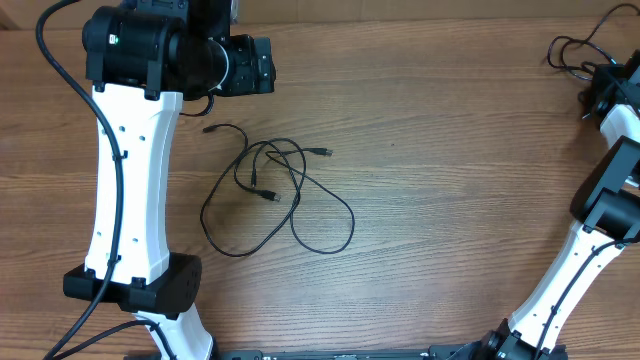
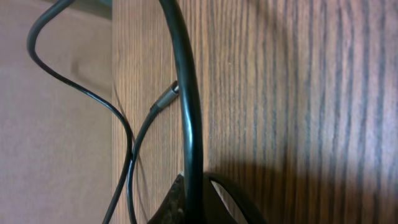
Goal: Untangle cables
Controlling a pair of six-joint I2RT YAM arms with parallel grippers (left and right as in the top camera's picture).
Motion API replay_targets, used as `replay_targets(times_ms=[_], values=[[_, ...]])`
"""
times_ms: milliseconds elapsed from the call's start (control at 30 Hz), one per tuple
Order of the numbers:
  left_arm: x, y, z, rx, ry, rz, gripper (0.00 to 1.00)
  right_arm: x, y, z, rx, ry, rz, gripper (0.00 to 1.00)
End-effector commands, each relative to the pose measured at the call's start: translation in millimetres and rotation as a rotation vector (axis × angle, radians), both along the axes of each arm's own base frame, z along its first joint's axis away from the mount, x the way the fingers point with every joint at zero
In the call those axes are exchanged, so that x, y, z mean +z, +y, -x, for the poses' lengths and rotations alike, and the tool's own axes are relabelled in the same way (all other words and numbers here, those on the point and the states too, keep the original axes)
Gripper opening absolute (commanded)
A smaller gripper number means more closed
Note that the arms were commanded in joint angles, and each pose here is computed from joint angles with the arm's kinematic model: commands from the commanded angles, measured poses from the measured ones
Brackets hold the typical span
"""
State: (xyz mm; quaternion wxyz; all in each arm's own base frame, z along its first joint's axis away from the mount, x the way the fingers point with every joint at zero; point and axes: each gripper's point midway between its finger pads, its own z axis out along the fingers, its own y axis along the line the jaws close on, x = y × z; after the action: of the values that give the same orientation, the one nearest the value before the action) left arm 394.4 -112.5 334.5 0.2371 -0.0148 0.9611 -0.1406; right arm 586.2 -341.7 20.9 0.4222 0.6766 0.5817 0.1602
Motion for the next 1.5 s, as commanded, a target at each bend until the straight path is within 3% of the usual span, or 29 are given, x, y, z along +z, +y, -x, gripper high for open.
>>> replay_targets(times_ms=[0, 33, 67, 100, 267, 433, 633, 800, 1067, 1467], values=[[-6, -6, 0, -0.007, 0.022, 0.014, 0.86, -9, -2, 2, 0.003, 0.019, 0.018, 0.13], [-6, -6, 0, -0.007, 0.022, 0.014, 0.86, -10, -1, 2, 0.006, 0.019, 0.015, 0.44], [-6, -6, 0, -0.007, 0.023, 0.013, 0.86, -10, 0, 2, 0.008, 0.019, 0.013, 0.88], [-6, -6, 0, -0.007, 0.024, 0.013, 0.86, -9, 1, 1, 0.015, 0.014, 0.009, 1.0], [-6, -7, 0, -0.009, 0.025, 0.013, 0.86, 37, 39, -39, 0.314, -0.239, -0.016, 1.0], [-6, -7, 0, -0.013, 0.021, 0.007, 0.87, 69, 41, -47, 0.333, -0.33, 0.007, 1.0], [-6, -7, 0, -0.019, 0.019, 0.004, 0.87, 79, 48, -46, 0.328, -0.317, -0.029, 1.0], [-6, -7, 0, -0.019, 0.019, 0.004, 0.88, 51, 59, -24, 0.179, -0.204, -0.334, 1.0], [-6, -7, 0, -0.031, 0.016, -0.001, 0.88, 67, 77, -14, 0.134, -0.21, -0.561, 1.0], [-8, -7, 4, -0.036, 0.032, -0.007, 0.87, 90, 86, -1, 0.14, -0.189, -0.633, 1.0]])
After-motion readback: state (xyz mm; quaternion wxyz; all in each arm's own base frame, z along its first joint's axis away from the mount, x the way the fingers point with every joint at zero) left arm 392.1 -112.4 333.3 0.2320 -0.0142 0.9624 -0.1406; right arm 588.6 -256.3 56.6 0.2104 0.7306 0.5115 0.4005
